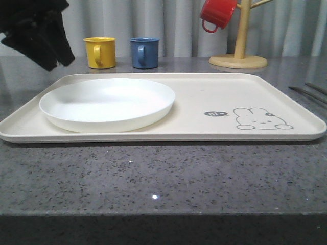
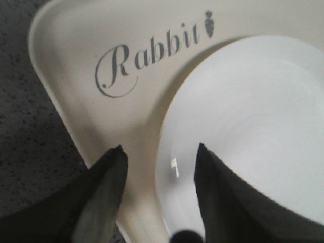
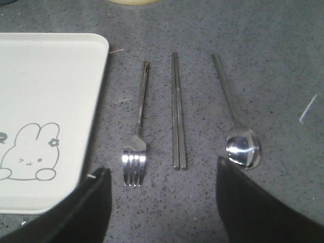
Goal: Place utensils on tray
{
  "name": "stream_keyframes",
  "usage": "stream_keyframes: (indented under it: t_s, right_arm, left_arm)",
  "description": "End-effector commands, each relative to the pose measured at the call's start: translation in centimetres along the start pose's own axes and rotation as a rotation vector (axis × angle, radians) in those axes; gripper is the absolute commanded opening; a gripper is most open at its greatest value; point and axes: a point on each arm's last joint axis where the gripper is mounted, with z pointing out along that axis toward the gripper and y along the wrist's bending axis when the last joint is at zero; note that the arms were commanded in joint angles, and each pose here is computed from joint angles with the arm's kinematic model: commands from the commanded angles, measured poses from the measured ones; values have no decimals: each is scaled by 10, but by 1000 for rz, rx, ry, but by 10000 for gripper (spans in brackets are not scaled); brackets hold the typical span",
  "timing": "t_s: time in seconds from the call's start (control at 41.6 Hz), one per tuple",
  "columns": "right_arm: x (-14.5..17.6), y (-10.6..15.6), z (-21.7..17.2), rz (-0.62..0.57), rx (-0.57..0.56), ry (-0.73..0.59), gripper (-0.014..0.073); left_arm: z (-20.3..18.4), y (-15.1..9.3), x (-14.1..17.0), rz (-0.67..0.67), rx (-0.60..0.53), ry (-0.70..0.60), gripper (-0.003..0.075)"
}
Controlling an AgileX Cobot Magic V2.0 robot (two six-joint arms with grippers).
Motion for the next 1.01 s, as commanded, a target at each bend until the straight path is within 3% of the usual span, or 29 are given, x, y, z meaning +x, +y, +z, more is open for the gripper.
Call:
stream_keyframes:
  t_s: [0.0, 0.192, 0.432, 0.553, 0.841, 0.985]
  right_arm:
    - [-14, 0, -2, -11, 2, -87, 476]
    - [-14, 0, -2, -11, 2, -87, 476]
    - [-14, 0, -2, -11, 2, -87, 476]
    - [-14, 0, -2, -11, 2, -87, 476]
    - [-16, 2, -4, 3, -11, -75, 476]
    - [-28, 6, 0, -28, -30, 46, 476]
  left_arm:
    - [-53, -29, -11, 60, -11, -167, 342]
    - [-88, -79, 2, 222, -19, -233, 340]
    - [-113, -133, 44, 426, -24, -334, 338]
    - [-119, -141, 73, 477, -24, -358, 338]
    - [-123, -134, 125, 491, -35, -354, 338]
    - [-121, -133, 133, 490, -34, -343, 338]
